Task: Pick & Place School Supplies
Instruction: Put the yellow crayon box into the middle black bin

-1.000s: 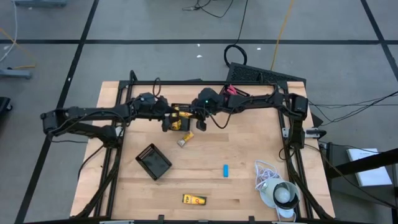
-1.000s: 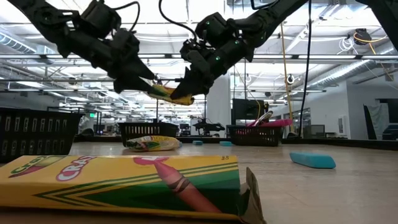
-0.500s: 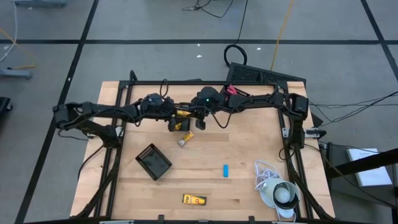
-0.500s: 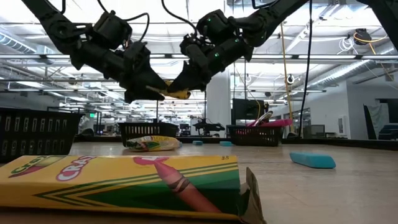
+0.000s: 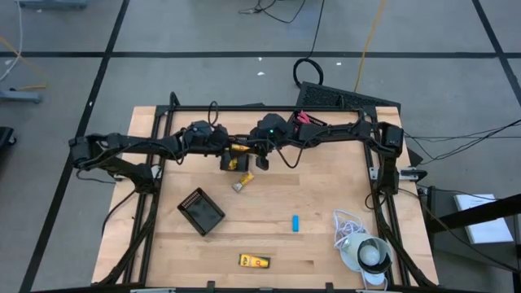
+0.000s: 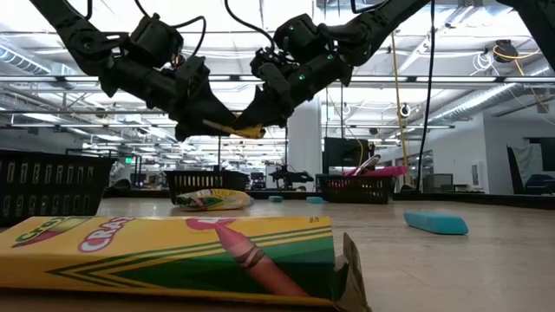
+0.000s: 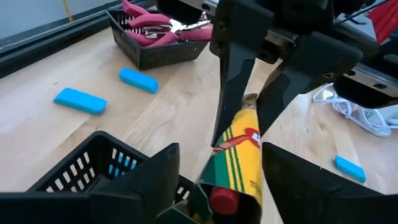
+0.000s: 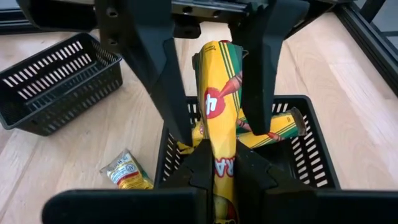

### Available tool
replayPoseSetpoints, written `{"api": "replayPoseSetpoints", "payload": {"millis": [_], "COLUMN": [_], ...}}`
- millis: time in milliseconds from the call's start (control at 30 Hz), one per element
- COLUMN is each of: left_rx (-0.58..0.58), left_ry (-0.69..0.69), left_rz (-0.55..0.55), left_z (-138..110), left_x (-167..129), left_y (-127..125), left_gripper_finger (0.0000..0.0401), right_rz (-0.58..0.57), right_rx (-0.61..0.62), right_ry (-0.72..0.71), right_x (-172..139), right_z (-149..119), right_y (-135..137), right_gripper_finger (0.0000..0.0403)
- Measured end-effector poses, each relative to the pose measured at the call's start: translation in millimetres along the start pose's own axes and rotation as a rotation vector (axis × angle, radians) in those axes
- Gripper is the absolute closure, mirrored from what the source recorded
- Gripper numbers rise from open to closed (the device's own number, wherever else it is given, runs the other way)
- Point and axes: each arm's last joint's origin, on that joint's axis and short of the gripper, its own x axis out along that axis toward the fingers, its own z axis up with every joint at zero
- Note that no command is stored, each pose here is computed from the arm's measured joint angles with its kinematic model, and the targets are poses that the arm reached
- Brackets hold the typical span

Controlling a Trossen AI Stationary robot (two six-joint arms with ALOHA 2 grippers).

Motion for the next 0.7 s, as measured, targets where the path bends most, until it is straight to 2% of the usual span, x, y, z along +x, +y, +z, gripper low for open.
{"api": "replayPoseSetpoints", "payload": {"millis": [400,700], "left_rx": [0.053,0.073], "left_ry": [-0.006,-0.01], "left_rz": [-0.013,-0.01], "left_z": [0.6,0.9], "left_x": [0.3,0.3], "left_y": [-2.3,-2.2], "left_gripper_finger": [0.0368,0.0369], "right_rz": [0.004,0.017], "right_rx": [-0.005,-0.003], "right_ry": [0.003,0.0], "right_x": [0.2,0.2], "right_z": [-0.5,-0.4], "right_y": [0.1,0.3], "right_gripper_finger": [0.038,0.038]}}
